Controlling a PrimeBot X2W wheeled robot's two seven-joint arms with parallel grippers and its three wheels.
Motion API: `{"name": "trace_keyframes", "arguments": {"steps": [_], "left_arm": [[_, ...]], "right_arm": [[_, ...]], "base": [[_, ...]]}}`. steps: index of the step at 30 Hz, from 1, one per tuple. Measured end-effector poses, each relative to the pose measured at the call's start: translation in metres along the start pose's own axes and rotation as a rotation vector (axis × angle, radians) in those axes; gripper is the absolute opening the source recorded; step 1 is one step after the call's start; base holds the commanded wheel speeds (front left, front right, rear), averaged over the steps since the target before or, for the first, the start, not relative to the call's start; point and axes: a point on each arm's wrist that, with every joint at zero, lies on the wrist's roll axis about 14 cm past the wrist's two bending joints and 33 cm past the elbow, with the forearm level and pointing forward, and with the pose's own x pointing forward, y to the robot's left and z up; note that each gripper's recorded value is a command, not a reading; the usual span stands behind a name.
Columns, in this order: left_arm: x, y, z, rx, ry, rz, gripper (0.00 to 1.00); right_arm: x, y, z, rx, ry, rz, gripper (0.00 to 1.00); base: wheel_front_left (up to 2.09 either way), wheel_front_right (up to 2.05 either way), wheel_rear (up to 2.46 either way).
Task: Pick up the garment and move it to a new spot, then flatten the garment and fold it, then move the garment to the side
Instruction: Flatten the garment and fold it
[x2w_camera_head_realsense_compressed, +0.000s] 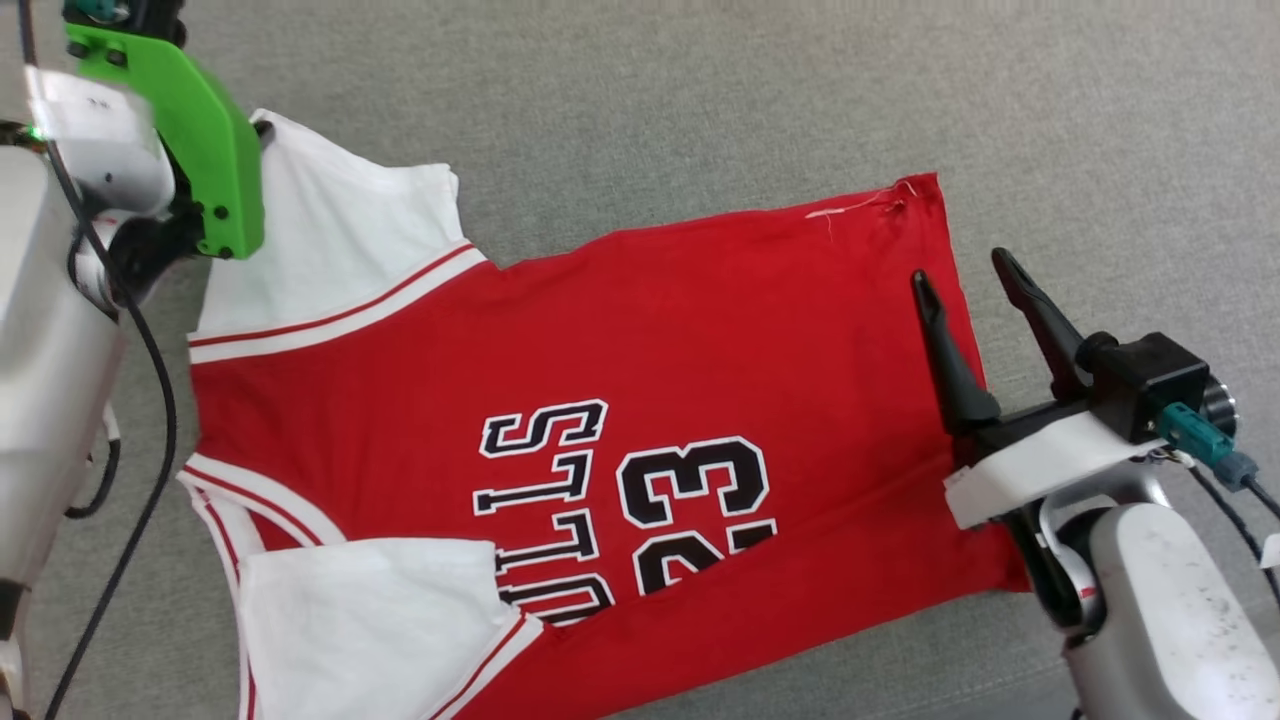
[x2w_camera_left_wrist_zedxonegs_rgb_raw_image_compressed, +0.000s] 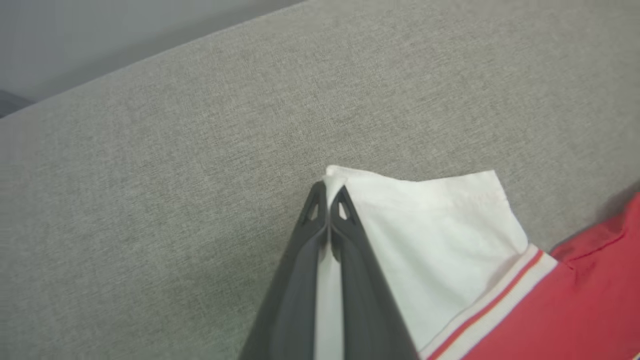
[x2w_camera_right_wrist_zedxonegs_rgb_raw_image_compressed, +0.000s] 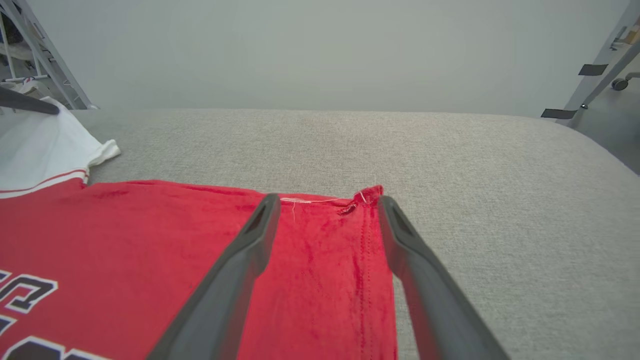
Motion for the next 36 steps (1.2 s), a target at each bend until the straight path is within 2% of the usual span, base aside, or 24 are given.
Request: {"name": "trace_keyframes", "arguments": {"steps": [4,11,14,20,30,36], "left_arm": [[-0.024,-0.014,0.017,-0.005,-0.112,-0.035,0.0],[-0.068,-0.036,0.019,0.048,-0.199,-0.063,0.0],[-0.086,-0.041,0.016,0.027,-0.253,-0.064,0.0],[-0.114,-0.044,0.0,0.019,-0.292,-0.049,0.0],[-0.127,-0.042,-0.009,0.011,-0.325,-0.031,0.0],[-0.125,-0.038,-0.017,0.005,-0.311,-0.025,0.0]], "right_arm": [[-0.004,-0.006,0.002,-0.063,0.083,0.029,1.0],[-0.008,-0.018,-0.009,-0.123,0.352,0.079,1.0],[-0.002,-0.015,-0.007,-0.134,0.443,0.115,1.0],[0.027,-0.018,0.0,-0.233,0.568,0.146,1.0],[0.058,-0.029,-0.049,-0.255,0.771,0.123,1.0],[0.068,-0.023,-0.076,-0.253,0.827,0.139,1.0]], "base": [[0.0,0.0,0.0],[0.0,0.0,0.0],[0.0,0.0,0.0],[0.0,0.0,0.0],[0.0,0.0,0.0],[0.0,0.0,0.0]]}}
